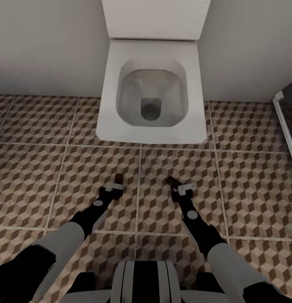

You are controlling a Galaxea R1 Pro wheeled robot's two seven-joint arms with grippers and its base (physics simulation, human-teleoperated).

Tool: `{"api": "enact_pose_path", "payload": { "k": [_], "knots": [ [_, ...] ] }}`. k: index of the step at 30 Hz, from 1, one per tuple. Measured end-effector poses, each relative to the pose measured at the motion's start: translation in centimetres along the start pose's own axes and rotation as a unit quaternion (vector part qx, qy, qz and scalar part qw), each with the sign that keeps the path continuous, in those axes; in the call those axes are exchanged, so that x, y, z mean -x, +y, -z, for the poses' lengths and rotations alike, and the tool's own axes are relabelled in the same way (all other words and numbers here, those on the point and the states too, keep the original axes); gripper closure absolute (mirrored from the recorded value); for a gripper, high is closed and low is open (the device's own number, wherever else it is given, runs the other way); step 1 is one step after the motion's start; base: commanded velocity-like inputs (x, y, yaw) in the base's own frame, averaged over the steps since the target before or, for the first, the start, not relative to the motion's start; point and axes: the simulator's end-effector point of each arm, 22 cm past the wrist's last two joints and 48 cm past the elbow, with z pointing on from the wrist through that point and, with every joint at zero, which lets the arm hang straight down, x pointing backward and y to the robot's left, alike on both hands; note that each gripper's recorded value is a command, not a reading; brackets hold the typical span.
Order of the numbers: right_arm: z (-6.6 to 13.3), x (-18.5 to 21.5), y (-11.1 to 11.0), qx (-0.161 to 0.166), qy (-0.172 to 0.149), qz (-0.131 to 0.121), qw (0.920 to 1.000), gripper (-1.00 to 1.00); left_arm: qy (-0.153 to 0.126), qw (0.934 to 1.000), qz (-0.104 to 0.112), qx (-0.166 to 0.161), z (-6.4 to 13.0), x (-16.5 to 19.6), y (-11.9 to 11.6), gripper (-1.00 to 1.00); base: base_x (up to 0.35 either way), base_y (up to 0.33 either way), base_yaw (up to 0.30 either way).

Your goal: Take the four mousetraps from the cabinet in the bathroom and place them on the bathroom floor. Make sure all four end up on the same floor surface, and ensure that at least two of them are either under or directly next to the same bathroom sink.

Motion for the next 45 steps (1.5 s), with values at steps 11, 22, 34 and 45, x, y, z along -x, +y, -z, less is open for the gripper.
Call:
{"api": "enact_pose_path", "payload": {
  "k": [11,22,34,45],
  "knots": [
    [0.0,0.0,0.0,0.0,0.0,0.0,1.0,1.0,0.001,1.0,0.001,0.001,0.0,-0.1,0.1,1.0,0.198,0.0,0.0],
    [0.0,0.0,0.0,0.0,0.0,0.0,1.0,1.0,-0.012,0.9999,0.004,0.002,0.0,0.4,0.2,1.0,0.08,0.0,0.0],
    [0.0,0.0,0.0,0.0,0.0,0.0,1.0,1.0,-0.015,0.9998,0.01,0.002,0.0,0.6,0.0,1.0,0.001,0.0,0.0],
    [0.0,0.0,0.0,0.0,0.001,0.0,1.0,1.0,-0.021,0.9997,0.011,0.0,0.0,1.0,-0.4,1.0,0.0,0.0,0.0]
  ]
}}
